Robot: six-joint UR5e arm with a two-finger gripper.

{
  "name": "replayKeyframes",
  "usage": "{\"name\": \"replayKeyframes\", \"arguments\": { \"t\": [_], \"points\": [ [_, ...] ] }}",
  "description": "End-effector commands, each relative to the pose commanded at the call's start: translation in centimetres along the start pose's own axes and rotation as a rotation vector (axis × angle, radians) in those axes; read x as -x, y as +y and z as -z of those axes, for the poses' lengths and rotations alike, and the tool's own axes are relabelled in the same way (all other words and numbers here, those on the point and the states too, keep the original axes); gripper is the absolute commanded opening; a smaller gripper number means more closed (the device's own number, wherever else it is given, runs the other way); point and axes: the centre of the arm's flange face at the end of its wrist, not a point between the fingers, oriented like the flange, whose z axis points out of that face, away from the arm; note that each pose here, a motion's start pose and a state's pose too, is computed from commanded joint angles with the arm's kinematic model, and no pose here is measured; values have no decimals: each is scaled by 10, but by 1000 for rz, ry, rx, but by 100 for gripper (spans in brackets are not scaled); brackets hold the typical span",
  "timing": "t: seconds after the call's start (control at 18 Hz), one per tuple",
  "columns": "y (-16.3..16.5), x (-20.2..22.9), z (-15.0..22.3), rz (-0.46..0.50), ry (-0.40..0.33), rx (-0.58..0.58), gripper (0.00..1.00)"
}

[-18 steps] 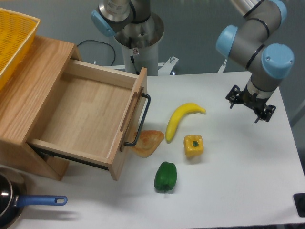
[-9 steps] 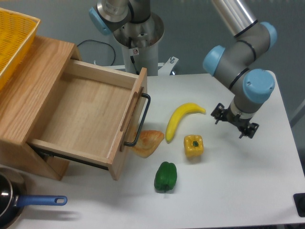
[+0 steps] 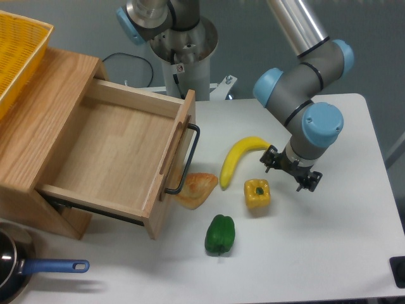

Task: Pick up the yellow pepper
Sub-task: 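Lower the gripper over the yellow pepper and close on it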

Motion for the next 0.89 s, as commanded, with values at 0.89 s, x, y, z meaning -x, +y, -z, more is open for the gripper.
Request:
{"name": "replayKeyframes", "arguments": {
  "t": [0.89],
  "points": [
    [-38,-15,3,-139,-11,-13,100]
  ]
}}
